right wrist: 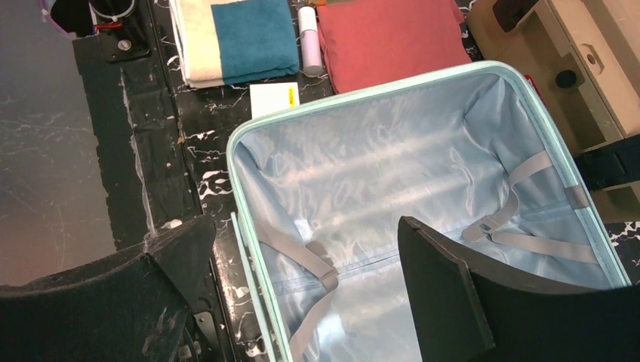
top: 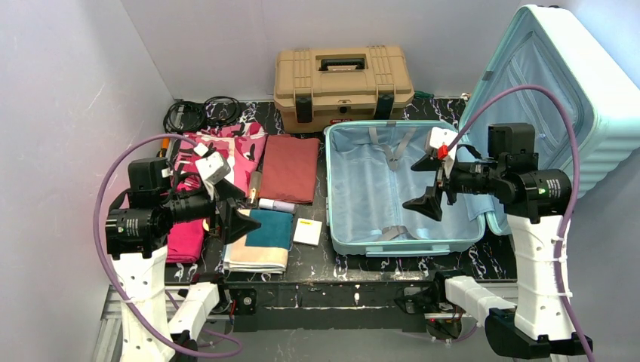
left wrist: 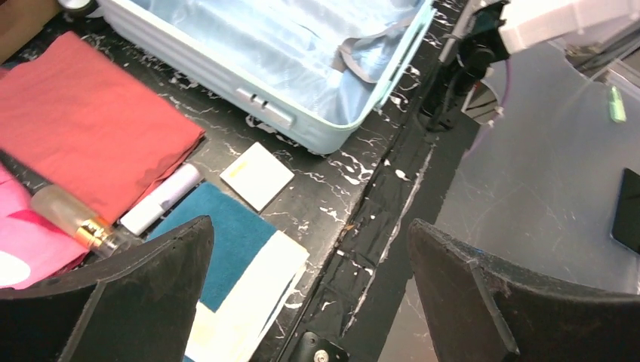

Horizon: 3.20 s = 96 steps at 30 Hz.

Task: Pack the luggage
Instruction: Pick up the clothes from the corner of the board.

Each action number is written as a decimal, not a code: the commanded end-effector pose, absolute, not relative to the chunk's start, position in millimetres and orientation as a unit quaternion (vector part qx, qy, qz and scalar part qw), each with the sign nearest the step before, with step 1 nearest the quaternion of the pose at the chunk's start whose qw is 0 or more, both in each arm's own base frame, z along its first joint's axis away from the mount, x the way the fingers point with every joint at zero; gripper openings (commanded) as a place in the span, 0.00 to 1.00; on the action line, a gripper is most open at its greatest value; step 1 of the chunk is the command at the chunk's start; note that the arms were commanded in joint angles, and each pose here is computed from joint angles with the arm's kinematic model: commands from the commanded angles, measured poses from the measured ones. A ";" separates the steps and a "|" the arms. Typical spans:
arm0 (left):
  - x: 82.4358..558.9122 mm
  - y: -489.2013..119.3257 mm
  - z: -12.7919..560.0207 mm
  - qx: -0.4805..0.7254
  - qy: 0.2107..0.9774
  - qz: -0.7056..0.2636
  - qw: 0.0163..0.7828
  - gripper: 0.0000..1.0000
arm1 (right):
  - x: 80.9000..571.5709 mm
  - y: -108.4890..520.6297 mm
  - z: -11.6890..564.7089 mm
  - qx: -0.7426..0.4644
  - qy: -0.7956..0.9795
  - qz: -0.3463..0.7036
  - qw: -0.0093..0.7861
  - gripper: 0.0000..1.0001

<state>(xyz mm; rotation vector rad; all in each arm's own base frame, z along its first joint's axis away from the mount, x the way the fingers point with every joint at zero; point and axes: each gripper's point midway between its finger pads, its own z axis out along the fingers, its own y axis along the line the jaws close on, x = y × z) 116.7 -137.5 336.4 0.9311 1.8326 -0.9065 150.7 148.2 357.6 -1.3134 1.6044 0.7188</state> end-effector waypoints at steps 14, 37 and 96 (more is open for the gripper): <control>208.9 -63.2 315.7 0.237 0.840 -0.141 0.467 0.99 | 211.8 161.6 362.2 -0.440 0.689 0.328 0.474 1.00; 319.0 10.6 201.9 0.190 0.895 0.057 0.399 0.99 | 351.8 308.4 329.3 -0.355 0.770 0.311 0.429 1.00; 390.5 -35.2 68.9 0.324 0.913 0.142 0.201 0.91 | 350.4 305.9 310.4 -0.392 0.745 0.257 0.474 1.00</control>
